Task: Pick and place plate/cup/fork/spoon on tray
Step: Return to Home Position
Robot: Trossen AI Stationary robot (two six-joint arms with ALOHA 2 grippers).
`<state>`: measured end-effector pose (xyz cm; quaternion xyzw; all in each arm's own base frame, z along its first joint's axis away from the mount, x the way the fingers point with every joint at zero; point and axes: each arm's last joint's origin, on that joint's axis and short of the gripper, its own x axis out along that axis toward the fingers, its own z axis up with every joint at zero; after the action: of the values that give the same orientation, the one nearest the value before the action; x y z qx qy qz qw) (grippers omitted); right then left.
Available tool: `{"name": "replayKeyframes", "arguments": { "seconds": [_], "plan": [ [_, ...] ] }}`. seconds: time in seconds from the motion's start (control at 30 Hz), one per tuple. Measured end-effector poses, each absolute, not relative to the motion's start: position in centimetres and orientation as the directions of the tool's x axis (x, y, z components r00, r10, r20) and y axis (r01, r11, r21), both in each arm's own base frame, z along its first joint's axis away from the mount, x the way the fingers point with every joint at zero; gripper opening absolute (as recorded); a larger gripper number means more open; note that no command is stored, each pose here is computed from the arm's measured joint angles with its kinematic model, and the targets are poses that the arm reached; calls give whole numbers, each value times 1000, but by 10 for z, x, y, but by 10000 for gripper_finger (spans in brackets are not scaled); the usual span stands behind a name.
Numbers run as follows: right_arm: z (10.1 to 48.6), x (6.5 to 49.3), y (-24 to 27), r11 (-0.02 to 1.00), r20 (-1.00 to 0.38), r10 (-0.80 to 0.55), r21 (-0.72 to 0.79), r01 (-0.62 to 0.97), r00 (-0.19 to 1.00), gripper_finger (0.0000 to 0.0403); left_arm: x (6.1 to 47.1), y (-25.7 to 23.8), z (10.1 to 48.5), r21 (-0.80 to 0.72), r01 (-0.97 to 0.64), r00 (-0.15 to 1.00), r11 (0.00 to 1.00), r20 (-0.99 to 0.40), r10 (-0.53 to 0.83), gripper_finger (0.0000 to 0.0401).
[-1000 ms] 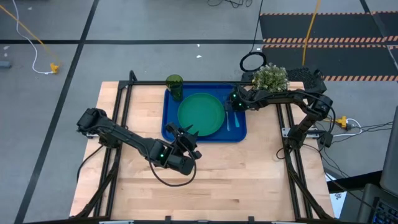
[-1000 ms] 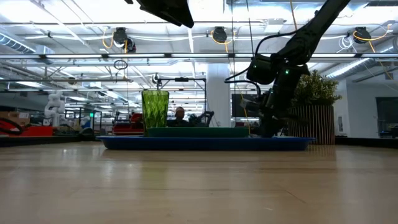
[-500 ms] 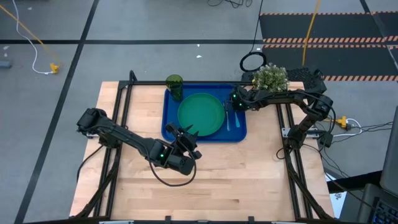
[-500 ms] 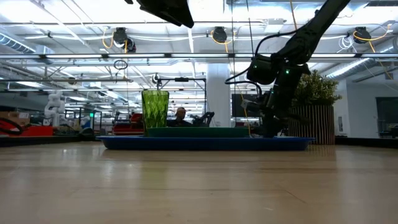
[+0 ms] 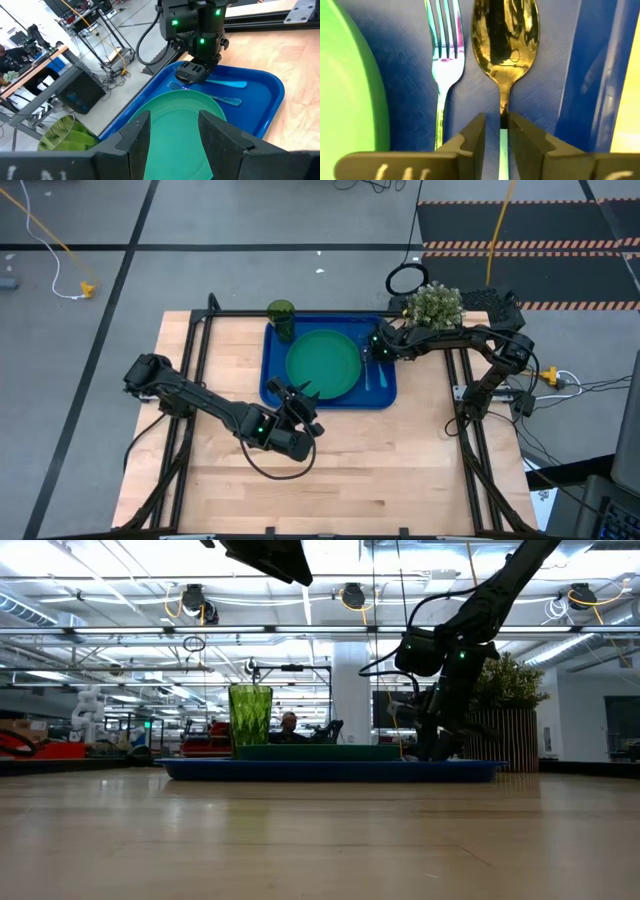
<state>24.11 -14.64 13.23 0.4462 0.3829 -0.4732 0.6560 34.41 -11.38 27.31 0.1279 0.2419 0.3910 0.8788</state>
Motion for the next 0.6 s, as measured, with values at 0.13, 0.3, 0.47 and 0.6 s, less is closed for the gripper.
{"name": "replayKeyframes", "arguments": {
  "seconds": [0.13,0.3,0.47,0.6],
  "plan": [
    [136,240,-146,159,-920,-282,235,959,272,99,344,-114,273,414,-625,577,662,-326,749,170],
    [154,237,-144,202,-894,-312,269,942,322,120,344,-114,273,414,-625,577,662,-326,749,170],
    [178,233,-138,287,-856,-321,321,903,406,128,344,-114,273,414,-625,577,662,-326,749,170],
    [189,233,-119,431,-855,-251,321,844,453,126,344,-114,273,414,-624,577,662,-326,749,170]
  ]
}}
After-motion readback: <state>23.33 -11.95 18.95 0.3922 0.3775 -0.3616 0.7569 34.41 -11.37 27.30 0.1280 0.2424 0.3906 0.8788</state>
